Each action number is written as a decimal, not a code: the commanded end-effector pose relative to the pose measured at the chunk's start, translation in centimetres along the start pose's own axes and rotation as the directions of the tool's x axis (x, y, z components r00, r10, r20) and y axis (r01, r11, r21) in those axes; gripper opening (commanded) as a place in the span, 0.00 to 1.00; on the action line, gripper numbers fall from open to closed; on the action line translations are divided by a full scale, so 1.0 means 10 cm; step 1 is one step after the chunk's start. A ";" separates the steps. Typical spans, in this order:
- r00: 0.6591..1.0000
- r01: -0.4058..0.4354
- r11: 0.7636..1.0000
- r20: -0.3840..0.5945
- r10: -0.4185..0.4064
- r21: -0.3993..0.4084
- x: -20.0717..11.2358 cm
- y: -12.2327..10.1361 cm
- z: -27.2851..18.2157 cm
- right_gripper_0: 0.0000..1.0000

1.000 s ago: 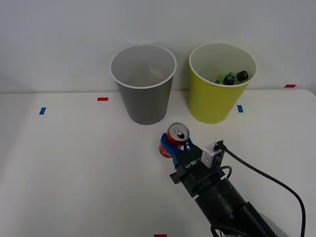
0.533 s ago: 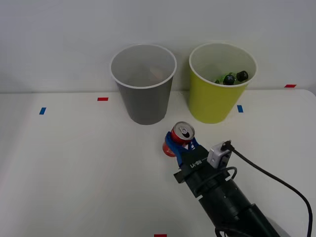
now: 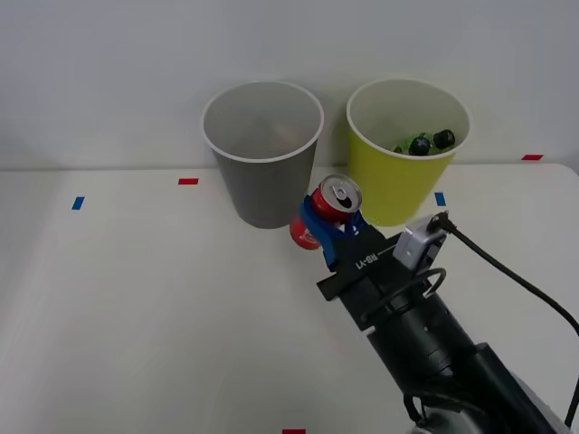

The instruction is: Put cans in the gray bin, plastic bottles in the light green bin

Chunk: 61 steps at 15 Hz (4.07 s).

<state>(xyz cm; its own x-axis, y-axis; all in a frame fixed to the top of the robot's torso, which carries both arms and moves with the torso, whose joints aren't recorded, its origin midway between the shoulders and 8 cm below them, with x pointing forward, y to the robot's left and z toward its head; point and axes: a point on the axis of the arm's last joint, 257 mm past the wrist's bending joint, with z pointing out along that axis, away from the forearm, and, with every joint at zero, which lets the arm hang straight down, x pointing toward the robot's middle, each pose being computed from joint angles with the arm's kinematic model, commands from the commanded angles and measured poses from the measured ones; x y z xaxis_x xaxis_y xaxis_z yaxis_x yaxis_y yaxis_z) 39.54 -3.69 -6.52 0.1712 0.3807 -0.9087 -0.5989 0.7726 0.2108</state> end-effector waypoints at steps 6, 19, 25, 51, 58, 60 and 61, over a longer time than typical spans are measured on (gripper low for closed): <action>0.995 -0.084 0.996 0.060 0.086 -0.037 -0.73 0.13 0.81 0.00; 1.000 0.015 1.000 -0.016 -0.015 0.026 -0.79 0.03 1.79 0.00; 0.991 0.103 0.993 -0.088 -0.098 0.057 -0.43 -0.16 2.05 0.00; 0.987 0.115 0.991 -0.119 -0.106 0.070 -0.32 -0.26 2.19 1.00; 0.992 0.092 0.994 -0.094 -0.086 0.065 -0.38 -0.23 2.19 1.00; 0.993 0.091 0.994 -0.085 -0.085 0.063 -0.39 -0.22 2.19 1.00; 0.994 0.086 0.994 -0.079 -0.081 0.061 -0.41 -0.21 2.20 1.00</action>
<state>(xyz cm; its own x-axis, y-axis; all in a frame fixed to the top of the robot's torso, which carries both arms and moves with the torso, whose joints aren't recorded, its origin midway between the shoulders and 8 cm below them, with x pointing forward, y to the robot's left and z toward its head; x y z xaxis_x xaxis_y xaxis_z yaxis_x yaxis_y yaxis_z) 57.37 4.23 4.48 0.1533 0.2687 -0.9510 -0.5303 0.8344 0.1503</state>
